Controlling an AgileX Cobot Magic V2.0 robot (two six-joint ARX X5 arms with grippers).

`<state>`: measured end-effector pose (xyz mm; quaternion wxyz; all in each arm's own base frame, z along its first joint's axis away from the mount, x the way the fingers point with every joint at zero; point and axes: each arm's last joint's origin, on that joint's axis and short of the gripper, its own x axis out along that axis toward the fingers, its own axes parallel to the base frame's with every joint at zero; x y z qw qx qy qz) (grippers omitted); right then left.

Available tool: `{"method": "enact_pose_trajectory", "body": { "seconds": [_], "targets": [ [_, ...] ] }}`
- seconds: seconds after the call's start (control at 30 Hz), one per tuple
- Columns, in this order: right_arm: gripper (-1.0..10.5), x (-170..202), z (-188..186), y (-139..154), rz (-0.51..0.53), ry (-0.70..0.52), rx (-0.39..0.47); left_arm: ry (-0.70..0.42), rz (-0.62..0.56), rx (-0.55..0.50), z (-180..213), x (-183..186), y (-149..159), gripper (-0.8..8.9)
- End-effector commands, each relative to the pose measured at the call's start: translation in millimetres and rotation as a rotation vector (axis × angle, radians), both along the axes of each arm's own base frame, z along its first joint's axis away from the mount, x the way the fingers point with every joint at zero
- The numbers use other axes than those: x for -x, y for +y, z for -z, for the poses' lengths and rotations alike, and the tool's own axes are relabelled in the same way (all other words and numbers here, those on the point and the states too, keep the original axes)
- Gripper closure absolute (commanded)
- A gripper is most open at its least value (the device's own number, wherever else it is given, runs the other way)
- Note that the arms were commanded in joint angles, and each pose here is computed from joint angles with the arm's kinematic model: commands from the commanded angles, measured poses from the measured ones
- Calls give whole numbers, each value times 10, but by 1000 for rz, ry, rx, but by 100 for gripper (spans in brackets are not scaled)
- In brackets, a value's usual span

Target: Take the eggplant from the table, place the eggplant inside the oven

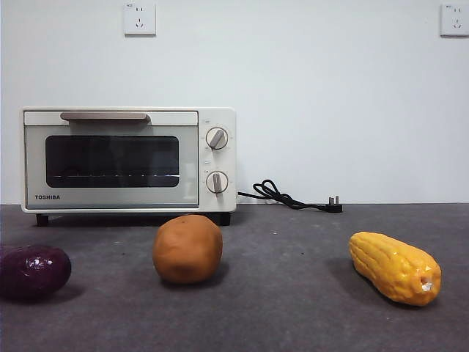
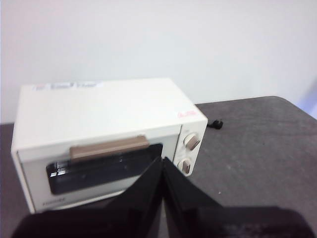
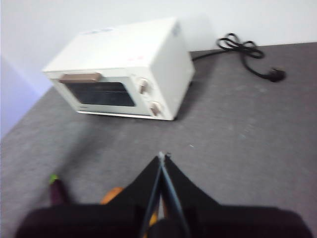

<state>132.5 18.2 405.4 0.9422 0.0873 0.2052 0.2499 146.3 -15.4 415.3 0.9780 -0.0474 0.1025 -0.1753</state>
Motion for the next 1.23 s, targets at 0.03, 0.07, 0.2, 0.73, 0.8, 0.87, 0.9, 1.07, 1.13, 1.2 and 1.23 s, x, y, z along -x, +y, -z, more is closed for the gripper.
{"method": "enact_pose_trajectory", "body": {
  "seconds": [0.03,0.07,0.2,0.73,0.8,0.87,0.9,1.07,1.13,1.2,1.23],
  "targets": [
    [955,-41,-198,14,-46,-39,-8,-19,22,-20,-109,-14,-24,819],
    [955,-60,-262,17,-54,-44,-11,-20,27,-23,-139,-24,-31,819],
    [954,-84,-459,42,-87,-52,-19,-14,37,-26,-198,-72,-48,819],
    [510,-92,-572,217,-328,-20,-75,29,47,-69,-106,-319,-66,819],
    [456,-88,-569,228,-334,-15,-77,40,47,-70,-81,-390,-72,819],
    [433,-83,-570,240,-341,-12,-81,47,50,-81,-50,-472,-77,819],
    [433,-82,-569,247,-347,-10,-83,48,53,-90,-36,-514,-80,819],
    [433,-66,-560,288,-377,3,-85,74,47,-105,81,-798,-92,819],
    [433,-54,-548,304,-389,19,-84,85,42,-106,140,-930,-86,819],
    [433,-42,-534,319,-400,35,-83,99,37,-109,212,-1064,-79,819],
    [433,-36,-527,326,-407,42,-82,106,38,-115,253,-1132,-79,819]
  ]
}}
